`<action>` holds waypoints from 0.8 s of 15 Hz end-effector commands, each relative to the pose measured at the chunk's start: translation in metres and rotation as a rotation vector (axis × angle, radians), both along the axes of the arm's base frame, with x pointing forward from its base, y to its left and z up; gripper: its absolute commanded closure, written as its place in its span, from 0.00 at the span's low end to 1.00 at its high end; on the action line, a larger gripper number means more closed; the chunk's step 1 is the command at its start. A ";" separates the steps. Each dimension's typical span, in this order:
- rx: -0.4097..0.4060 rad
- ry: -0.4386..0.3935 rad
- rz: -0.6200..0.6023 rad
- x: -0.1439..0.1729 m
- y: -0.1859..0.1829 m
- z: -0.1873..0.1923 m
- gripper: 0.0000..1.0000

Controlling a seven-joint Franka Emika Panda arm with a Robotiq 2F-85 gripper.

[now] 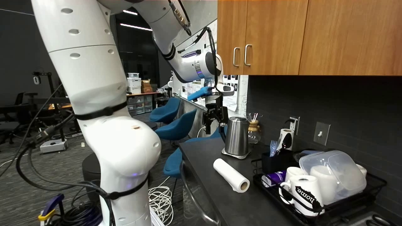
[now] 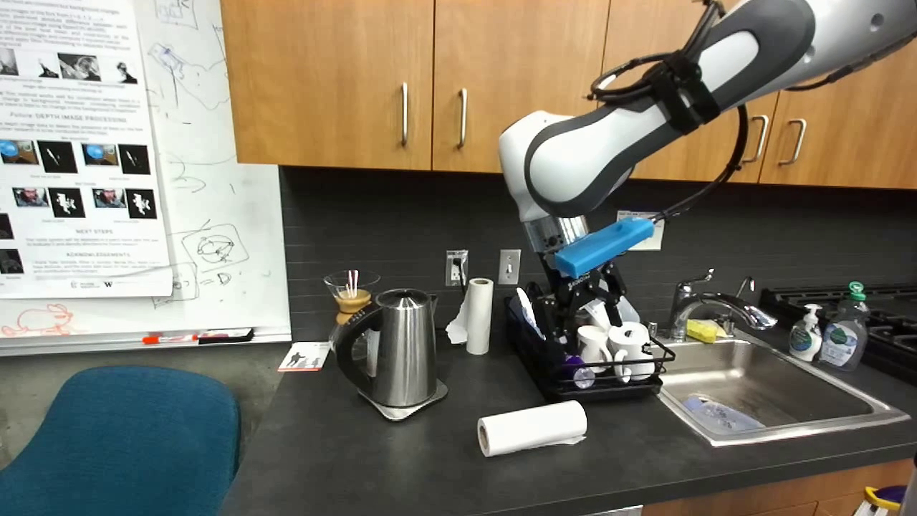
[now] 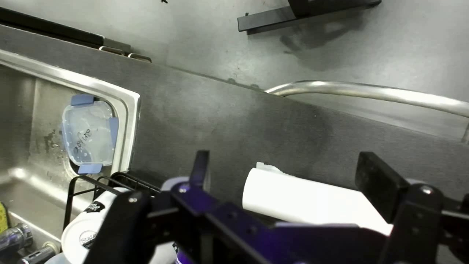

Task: Take the mug cup off the dish rack

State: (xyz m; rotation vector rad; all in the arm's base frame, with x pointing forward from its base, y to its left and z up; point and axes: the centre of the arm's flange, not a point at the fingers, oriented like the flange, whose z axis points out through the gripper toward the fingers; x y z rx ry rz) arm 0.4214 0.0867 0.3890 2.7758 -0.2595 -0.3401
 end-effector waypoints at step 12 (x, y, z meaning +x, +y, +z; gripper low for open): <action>-0.003 -0.045 -0.081 0.068 0.036 -0.034 0.00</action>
